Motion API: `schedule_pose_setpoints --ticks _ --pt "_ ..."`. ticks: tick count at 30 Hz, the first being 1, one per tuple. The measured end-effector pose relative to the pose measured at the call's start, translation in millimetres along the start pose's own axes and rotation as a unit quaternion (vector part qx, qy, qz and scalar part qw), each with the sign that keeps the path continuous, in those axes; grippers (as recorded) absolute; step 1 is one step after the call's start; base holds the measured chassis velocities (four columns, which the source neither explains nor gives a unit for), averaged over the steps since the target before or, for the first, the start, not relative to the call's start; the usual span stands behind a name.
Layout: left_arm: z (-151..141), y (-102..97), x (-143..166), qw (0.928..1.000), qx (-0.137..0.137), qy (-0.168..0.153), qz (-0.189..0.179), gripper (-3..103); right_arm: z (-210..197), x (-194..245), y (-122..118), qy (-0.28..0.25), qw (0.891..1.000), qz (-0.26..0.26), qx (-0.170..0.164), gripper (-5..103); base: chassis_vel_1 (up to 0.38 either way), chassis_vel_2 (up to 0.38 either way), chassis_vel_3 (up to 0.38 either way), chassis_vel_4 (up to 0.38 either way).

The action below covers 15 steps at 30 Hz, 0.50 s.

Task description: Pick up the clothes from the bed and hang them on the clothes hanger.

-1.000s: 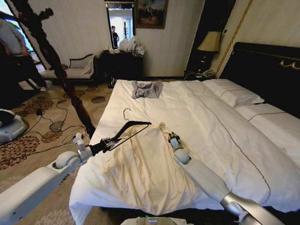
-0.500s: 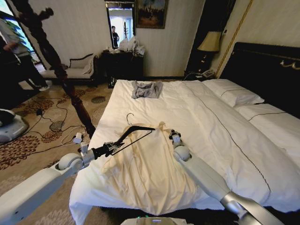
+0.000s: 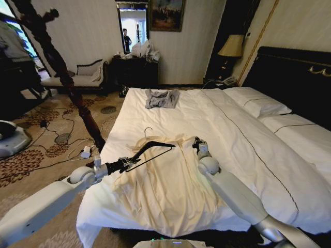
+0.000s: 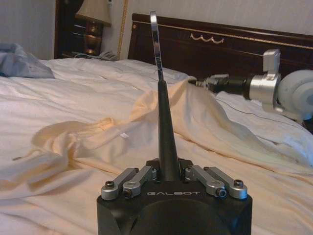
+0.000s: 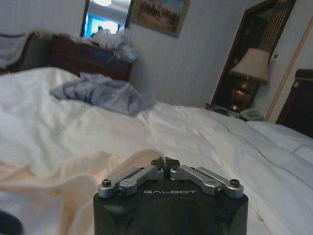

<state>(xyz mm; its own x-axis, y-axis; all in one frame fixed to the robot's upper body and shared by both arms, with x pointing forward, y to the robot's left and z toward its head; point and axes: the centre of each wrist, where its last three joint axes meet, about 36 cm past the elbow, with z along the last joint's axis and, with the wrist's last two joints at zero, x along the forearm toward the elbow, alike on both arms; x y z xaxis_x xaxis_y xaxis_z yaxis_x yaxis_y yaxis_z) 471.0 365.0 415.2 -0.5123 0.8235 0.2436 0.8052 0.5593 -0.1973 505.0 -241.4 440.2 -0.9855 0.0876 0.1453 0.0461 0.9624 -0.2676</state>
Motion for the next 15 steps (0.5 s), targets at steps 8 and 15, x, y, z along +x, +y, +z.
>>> schedule_pose_setpoints --ticks 8,15 --pt "6.7 -1.9 -22.5 0.9999 0.008 0.003 0.011 19 -12.6 9.8 1.7 -0.024 1.000 -0.013 0.000 1 0.000 0.000 0.000 0.000" --pt "11.4 -5.0 -39.3 0.9996 0.014 0.009 0.022 19 -23.6 10.7 6.9 -0.037 0.999 -0.023 -0.005 1 0.000 0.000 0.000 0.000"
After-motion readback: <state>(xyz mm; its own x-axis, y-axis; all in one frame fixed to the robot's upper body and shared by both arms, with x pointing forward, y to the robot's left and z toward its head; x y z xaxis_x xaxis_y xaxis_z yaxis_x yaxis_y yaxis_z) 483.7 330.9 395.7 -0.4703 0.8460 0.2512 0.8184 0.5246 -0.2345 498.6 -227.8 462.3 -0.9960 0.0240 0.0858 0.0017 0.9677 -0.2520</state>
